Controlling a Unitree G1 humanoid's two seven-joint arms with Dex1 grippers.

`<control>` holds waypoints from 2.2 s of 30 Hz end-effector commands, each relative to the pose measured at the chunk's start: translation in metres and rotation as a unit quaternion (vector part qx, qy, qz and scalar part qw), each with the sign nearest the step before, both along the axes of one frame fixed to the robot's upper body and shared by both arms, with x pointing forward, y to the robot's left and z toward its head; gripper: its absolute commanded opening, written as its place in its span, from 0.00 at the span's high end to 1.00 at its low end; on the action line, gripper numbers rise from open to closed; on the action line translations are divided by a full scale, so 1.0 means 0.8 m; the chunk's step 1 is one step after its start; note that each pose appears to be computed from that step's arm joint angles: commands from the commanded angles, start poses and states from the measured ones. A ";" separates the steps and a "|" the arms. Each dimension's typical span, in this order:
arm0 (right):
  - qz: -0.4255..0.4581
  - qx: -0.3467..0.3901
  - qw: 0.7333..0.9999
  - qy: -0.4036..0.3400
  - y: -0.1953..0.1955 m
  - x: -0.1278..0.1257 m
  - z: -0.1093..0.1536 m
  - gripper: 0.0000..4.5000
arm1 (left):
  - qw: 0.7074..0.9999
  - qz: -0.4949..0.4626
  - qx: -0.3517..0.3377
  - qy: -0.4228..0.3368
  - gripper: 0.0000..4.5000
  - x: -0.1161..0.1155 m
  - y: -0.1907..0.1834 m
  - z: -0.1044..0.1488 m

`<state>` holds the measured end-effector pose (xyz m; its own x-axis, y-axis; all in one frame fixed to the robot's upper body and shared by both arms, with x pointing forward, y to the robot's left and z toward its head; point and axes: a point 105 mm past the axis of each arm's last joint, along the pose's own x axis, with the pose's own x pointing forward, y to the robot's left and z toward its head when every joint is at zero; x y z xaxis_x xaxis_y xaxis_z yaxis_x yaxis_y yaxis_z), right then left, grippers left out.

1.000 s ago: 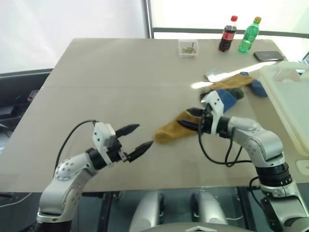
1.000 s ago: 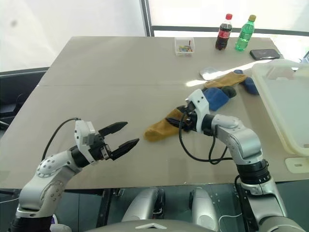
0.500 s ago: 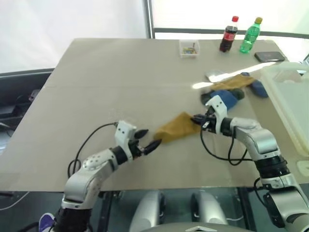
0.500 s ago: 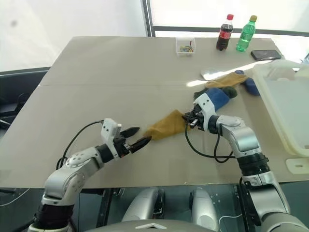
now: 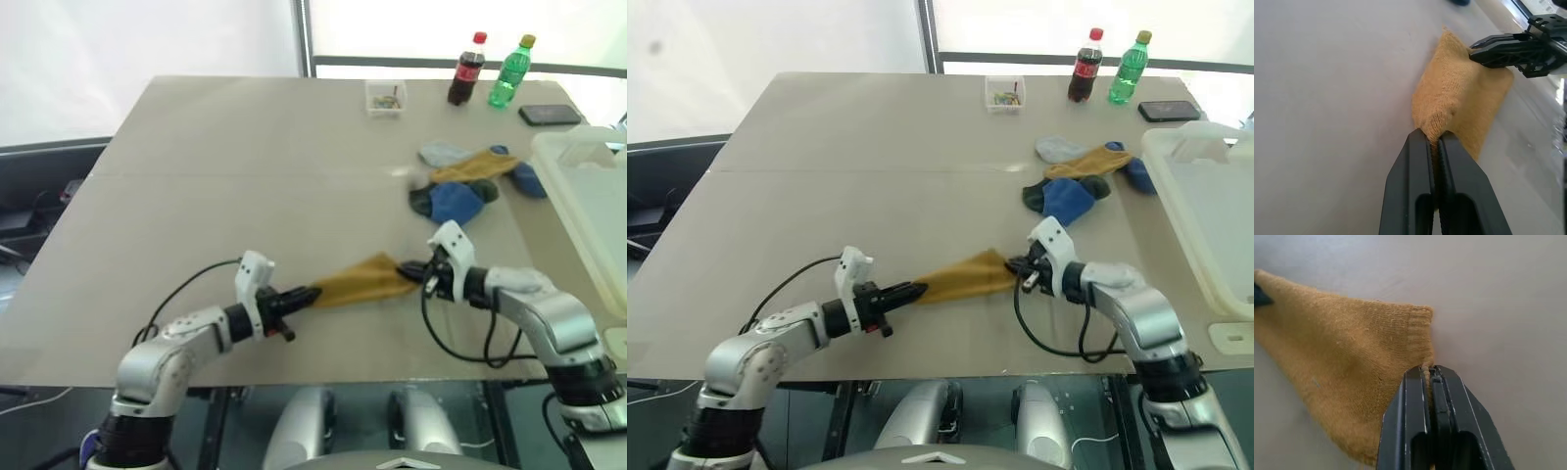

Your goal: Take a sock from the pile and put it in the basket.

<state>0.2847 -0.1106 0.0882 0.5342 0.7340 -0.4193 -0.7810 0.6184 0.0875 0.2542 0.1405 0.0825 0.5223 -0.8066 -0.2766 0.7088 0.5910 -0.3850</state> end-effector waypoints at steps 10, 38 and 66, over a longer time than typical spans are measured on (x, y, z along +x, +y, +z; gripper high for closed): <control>-0.095 -0.013 0.994 -0.058 -0.012 0.005 0.008 1.00 | 0.995 -0.059 0.043 -0.063 0.99 0.020 -0.017 0.012; -0.124 -0.081 0.986 -0.077 -0.037 -0.026 -0.006 1.00 | 0.983 -0.031 0.104 -0.150 0.05 0.029 0.007 0.014; -0.125 -0.073 0.984 -0.104 -0.032 -0.013 0.010 1.00 | 0.978 -0.063 0.102 -0.170 0.05 0.045 -0.049 0.017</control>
